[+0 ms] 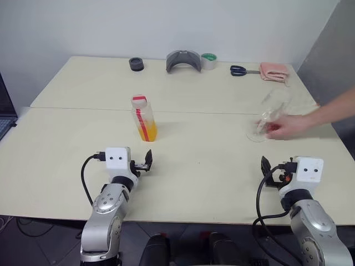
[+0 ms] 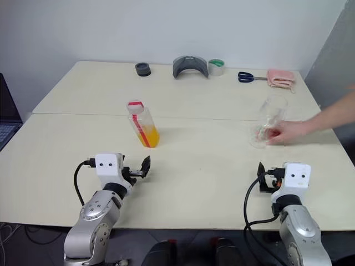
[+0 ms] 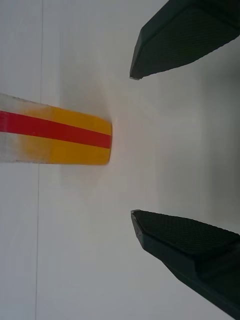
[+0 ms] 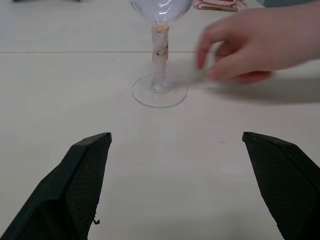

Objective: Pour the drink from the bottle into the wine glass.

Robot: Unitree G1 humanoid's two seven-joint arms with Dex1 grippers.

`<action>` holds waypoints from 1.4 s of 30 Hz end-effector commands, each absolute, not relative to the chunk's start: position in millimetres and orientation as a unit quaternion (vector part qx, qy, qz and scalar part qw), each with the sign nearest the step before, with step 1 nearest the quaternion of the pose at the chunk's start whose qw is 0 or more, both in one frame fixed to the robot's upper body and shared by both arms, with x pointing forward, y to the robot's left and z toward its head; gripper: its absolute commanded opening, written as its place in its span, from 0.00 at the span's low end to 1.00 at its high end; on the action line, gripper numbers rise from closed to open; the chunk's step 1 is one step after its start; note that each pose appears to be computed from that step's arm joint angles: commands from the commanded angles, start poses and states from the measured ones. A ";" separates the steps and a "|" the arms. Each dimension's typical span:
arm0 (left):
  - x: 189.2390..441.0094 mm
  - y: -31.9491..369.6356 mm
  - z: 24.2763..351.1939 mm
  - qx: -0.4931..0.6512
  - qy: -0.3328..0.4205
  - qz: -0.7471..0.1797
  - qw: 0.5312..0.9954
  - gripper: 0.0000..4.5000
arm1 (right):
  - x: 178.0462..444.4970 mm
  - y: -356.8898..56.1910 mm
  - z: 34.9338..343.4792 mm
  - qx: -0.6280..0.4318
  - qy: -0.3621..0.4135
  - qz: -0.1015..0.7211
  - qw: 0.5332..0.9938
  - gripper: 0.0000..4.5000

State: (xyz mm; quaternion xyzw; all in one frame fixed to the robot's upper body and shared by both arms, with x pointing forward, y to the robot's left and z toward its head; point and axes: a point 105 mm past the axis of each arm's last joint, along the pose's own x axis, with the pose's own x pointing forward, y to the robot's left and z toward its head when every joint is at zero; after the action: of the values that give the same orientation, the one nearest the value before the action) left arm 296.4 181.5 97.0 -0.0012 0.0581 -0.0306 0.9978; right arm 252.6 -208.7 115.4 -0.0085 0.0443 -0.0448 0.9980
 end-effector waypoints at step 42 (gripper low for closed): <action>315.5 175.3 157.1 0.025 -0.067 -0.074 0.995 1.00 | 238.1 -130.4 217.3 0.002 -0.059 0.432 0.900 1.00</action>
State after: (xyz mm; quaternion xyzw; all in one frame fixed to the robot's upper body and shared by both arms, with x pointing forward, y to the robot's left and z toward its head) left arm 316.0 177.0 145.2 0.0251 -0.0421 -0.0696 0.9964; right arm 244.9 -134.5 206.6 -0.0059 -0.0461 0.4007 0.9150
